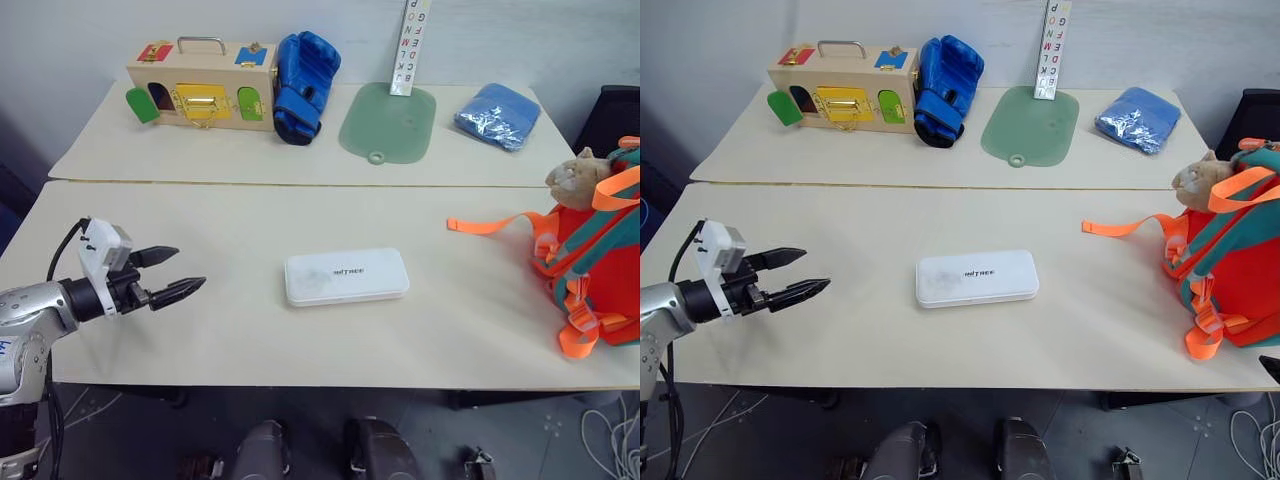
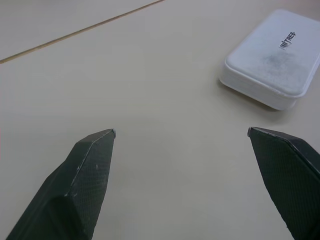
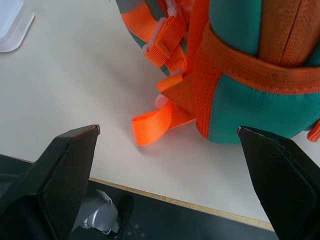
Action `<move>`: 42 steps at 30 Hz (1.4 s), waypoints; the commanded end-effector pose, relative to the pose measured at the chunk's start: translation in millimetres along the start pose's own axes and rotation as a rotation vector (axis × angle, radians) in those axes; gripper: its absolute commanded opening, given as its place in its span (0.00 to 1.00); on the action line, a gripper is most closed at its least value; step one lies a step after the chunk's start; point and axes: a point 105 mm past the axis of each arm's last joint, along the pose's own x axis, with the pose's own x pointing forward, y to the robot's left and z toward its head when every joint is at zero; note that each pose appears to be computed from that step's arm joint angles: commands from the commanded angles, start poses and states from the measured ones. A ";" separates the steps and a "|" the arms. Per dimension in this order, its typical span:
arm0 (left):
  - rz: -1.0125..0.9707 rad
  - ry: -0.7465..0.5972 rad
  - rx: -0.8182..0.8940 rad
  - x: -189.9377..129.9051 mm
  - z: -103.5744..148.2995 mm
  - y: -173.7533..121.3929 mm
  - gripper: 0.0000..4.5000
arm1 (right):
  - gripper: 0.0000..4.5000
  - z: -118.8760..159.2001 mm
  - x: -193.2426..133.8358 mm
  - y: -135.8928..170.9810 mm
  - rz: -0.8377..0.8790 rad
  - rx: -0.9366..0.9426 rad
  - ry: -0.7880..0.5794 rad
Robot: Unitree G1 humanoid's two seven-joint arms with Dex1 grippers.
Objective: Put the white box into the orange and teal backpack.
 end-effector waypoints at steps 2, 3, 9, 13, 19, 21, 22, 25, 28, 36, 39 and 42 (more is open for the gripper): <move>0.017 -0.004 0.042 -1.0 6.2 3.1 0.99 | 1.00 10.4 -14.5 -2.1 -0.011 -0.037 -0.031; 0.021 -0.008 0.034 -0.3 6.9 3.8 0.99 | 1.00 12.2 -17.0 -2.8 -0.015 -0.042 -0.036; 0.039 0.007 0.042 0.2 4.5 5.5 0.99 | 1.00 14.7 -30.5 -12.2 -0.053 -0.074 -0.012; 0.041 0.046 0.071 3.0 -4.6 1.5 0.99 | 1.00 14.3 -37.9 -2.2 0.014 -0.141 0.060; -0.009 0.071 0.085 16.1 -15.3 -17.6 0.99 | 1.00 12.2 -2.9 67.5 0.329 -0.280 0.116; -0.014 0.088 0.092 23.6 -20.9 -20.6 1.00 | 0.91 20.3 15.5 88.7 0.418 -0.314 0.079; -0.012 0.089 0.093 27.4 -22.0 -20.8 0.96 | 0.86 23.4 22.2 98.7 0.470 -0.323 0.065; -0.014 0.080 0.096 37.9 -21.4 -21.9 0.80 | 0.64 26.0 47.4 123.1 0.587 -0.359 0.051; -0.016 0.067 0.106 48.2 -18.2 -22.4 0.59 | 0.41 21.3 99.5 148.3 0.638 -0.391 0.024; -0.036 0.024 0.123 83.9 -8.5 -29.9 0.05 | 0.00 37.9 197.7 173.0 0.563 -0.462 -0.058; -0.023 0.025 0.098 94.4 -9.4 -32.3 0.00 | 0.00 39.6 221.2 178.4 0.521 -0.479 -0.066; -0.048 0.019 0.090 100.8 -8.8 -40.1 0.00 | 0.00 39.8 237.7 178.8 0.481 -0.504 -0.070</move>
